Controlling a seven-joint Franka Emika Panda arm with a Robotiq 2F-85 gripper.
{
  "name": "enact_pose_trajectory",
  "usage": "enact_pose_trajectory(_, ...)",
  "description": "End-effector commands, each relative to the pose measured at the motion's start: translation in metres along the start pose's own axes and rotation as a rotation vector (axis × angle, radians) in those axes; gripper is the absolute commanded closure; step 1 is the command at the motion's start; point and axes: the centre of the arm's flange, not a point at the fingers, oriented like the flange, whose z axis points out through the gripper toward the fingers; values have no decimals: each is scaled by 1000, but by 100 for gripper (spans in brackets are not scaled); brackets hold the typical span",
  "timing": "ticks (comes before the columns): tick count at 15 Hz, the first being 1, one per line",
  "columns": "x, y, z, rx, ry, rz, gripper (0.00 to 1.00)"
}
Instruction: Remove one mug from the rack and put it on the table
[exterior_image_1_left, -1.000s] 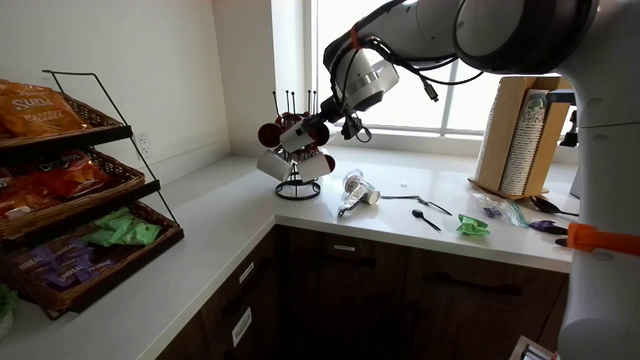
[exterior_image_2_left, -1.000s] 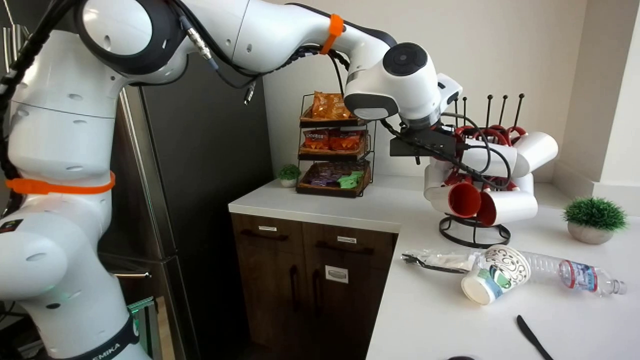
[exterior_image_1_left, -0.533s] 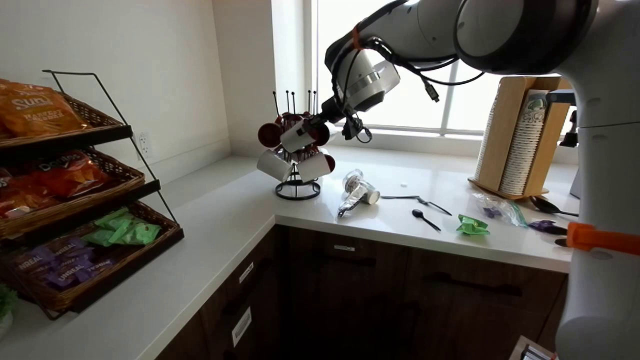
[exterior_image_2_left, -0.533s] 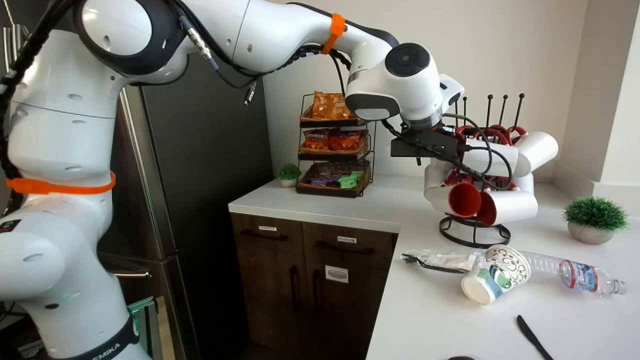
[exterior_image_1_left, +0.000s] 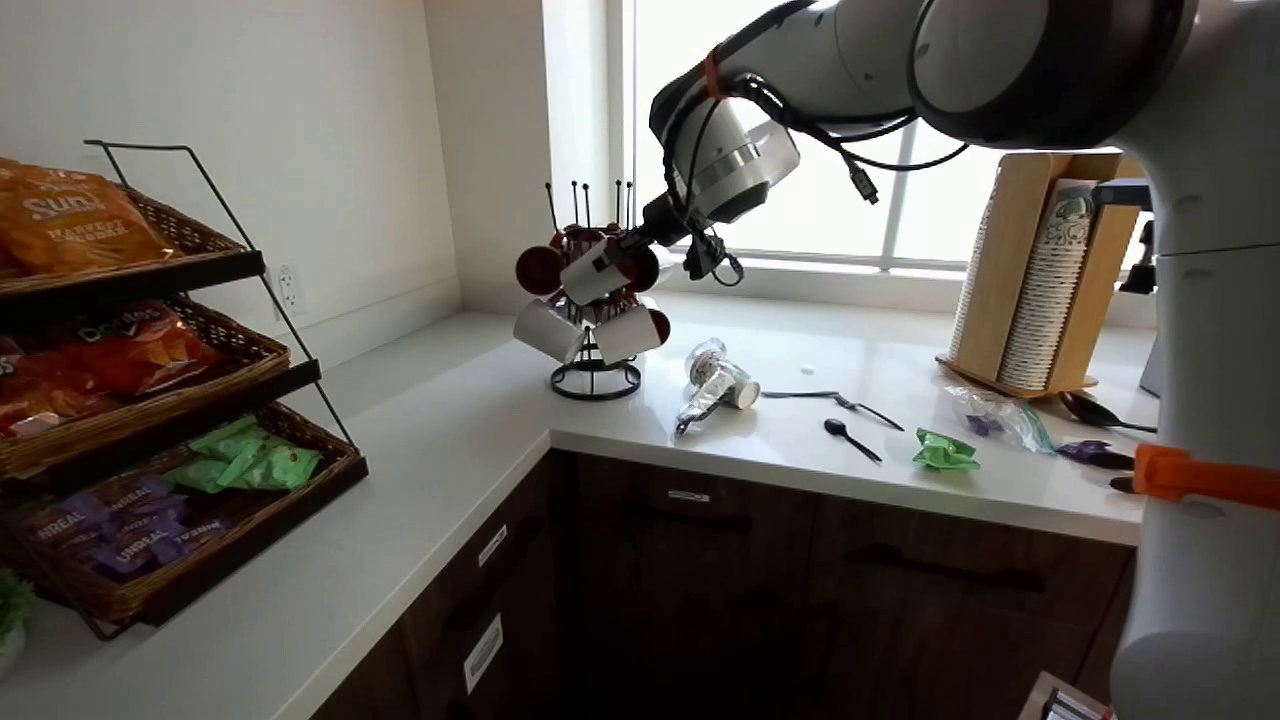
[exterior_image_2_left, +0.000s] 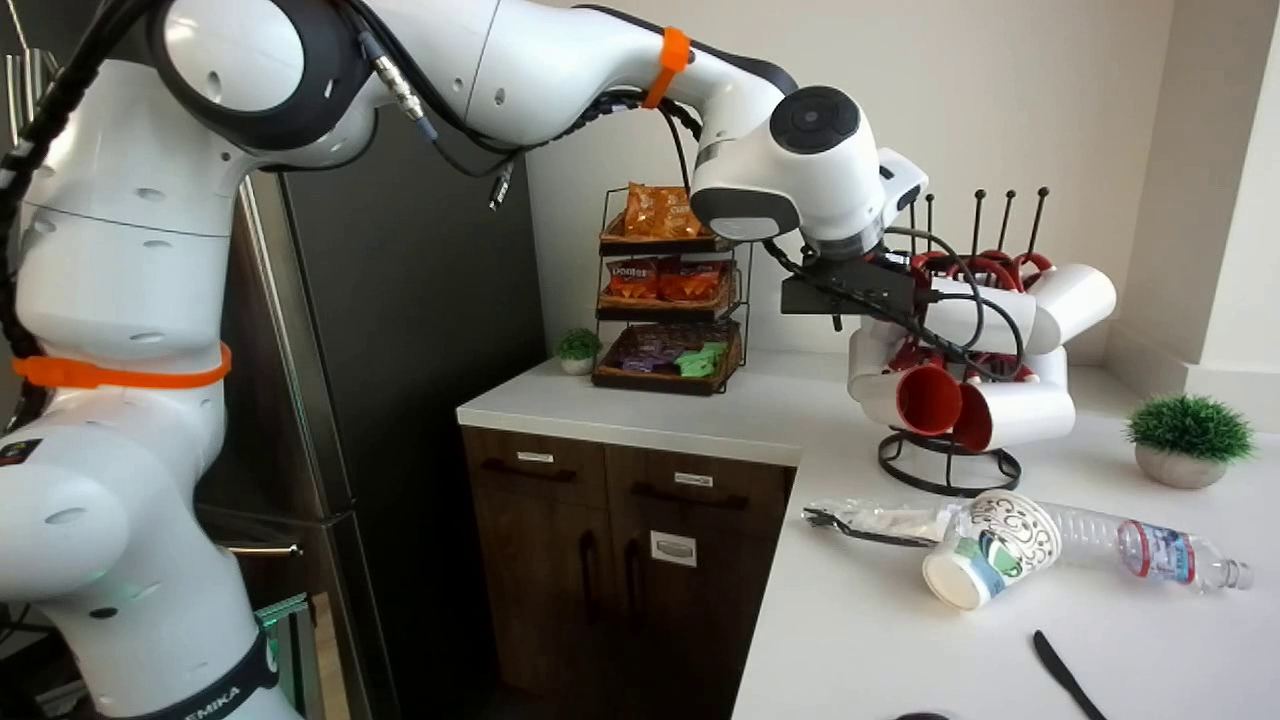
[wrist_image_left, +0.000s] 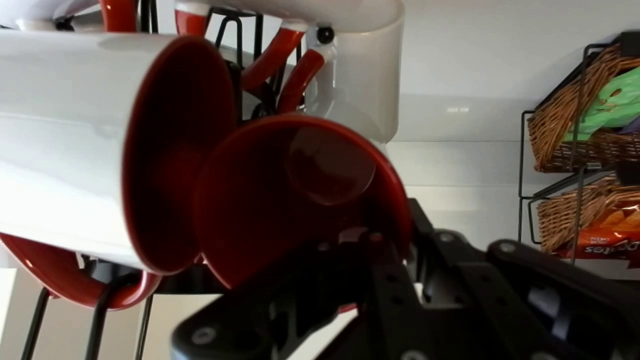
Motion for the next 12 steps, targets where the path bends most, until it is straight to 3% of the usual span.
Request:
enact_pose_trajectory(1,17,-5,-9,1,47,-30,97)
enact_pose_trajectory(12,48,-12,-30,-22,83,-16,97)
